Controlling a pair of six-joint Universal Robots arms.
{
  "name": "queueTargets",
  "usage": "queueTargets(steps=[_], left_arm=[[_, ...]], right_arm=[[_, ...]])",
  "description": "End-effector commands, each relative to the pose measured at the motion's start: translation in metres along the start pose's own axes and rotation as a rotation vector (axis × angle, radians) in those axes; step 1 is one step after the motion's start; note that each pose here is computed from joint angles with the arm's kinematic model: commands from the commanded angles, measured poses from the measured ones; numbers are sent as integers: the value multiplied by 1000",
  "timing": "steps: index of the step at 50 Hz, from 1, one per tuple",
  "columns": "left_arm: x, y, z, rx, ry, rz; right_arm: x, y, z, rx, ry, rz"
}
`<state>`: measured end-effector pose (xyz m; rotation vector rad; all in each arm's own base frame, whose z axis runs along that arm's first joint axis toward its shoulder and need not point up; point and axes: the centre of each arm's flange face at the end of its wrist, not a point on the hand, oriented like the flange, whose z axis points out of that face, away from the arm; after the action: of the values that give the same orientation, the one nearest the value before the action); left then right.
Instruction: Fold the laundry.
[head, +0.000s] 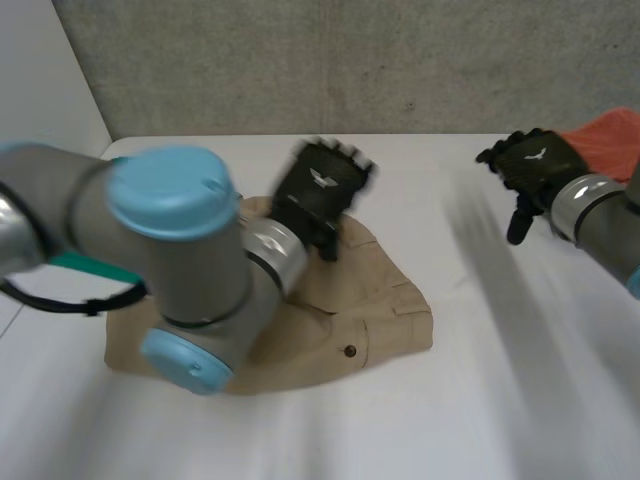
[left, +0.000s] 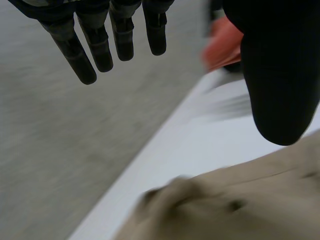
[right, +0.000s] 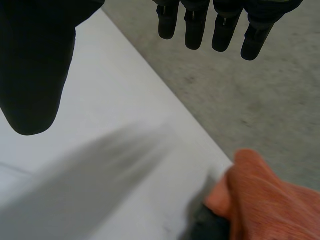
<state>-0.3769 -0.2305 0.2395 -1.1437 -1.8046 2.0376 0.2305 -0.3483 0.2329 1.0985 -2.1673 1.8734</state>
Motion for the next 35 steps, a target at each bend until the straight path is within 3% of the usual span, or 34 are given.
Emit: queueTargets(steps=[1, 12, 23, 27, 32, 35], left_arm=[[-56, 13, -37, -188, -237, -16], [-72, 94, -90, -543, -95, -12], [-95, 154, -79, -622, -78, 67], [-91, 141, -77, -563, -44, 86], [-102, 76, -89, -404, -103, 77], [-112, 33, -102, -313, -160, 8]], right_arm=[[-48, -7, -19, -11, -139, 18], [-114, 3, -45, -157, -365, 141], [-143, 30, -41, -231, -398, 192], [-139, 25, -35, -159, -358, 190], [-110, -7, -48, -41, -256, 174], [-89, -32, -61, 40, -202, 153]])
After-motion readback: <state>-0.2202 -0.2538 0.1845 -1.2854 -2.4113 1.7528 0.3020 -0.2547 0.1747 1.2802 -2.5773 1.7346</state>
